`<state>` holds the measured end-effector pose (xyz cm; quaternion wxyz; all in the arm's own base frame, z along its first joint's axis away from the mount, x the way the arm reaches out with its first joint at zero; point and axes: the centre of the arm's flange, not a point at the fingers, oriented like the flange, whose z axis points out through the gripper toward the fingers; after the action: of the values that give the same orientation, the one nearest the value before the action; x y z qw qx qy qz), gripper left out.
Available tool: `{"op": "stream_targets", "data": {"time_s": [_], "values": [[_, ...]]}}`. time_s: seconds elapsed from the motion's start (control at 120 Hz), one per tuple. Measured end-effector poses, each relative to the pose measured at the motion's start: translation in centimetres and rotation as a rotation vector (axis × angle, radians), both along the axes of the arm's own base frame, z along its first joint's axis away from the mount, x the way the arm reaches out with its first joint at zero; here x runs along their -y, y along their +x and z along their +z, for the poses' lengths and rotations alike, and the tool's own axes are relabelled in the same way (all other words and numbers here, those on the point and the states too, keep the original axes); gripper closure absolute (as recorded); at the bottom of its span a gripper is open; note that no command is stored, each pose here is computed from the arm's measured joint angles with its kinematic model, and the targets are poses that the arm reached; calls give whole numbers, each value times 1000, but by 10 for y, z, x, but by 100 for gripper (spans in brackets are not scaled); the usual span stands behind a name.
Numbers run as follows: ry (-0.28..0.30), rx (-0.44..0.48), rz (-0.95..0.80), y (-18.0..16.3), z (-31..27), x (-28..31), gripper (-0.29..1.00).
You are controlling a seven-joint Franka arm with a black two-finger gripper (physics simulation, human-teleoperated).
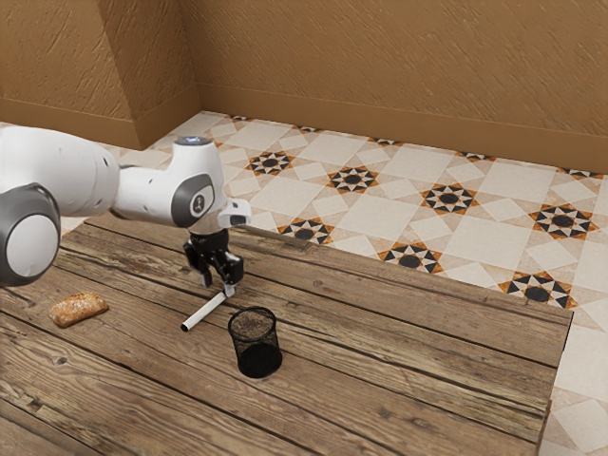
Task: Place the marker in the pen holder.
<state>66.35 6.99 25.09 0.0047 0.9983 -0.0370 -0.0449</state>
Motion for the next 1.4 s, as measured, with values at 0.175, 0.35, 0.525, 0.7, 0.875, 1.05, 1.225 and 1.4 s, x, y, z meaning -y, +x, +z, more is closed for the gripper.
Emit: {"op": "stream_targets", "data": {"time_s": [0.175, 0.35, 0.525, 0.7, 0.875, 1.05, 1.225, 1.4], "values": [[-11, 4, -7, 0, 0, 4, 40], [-22, -8, 3, -3, -3, 4, 47], [-28, -15, 16, -4, -5, 3, 57], [-32, -20, 25, -5, -8, 3, 66], [-32, -15, 26, -4, -5, 6, 68], [-24, 50, 5, -3, 66, 22, 74], [-57, 128, -95, -71, 179, 96, 76], [-99, 157, -259, -116, 188, 200, 78]]}}
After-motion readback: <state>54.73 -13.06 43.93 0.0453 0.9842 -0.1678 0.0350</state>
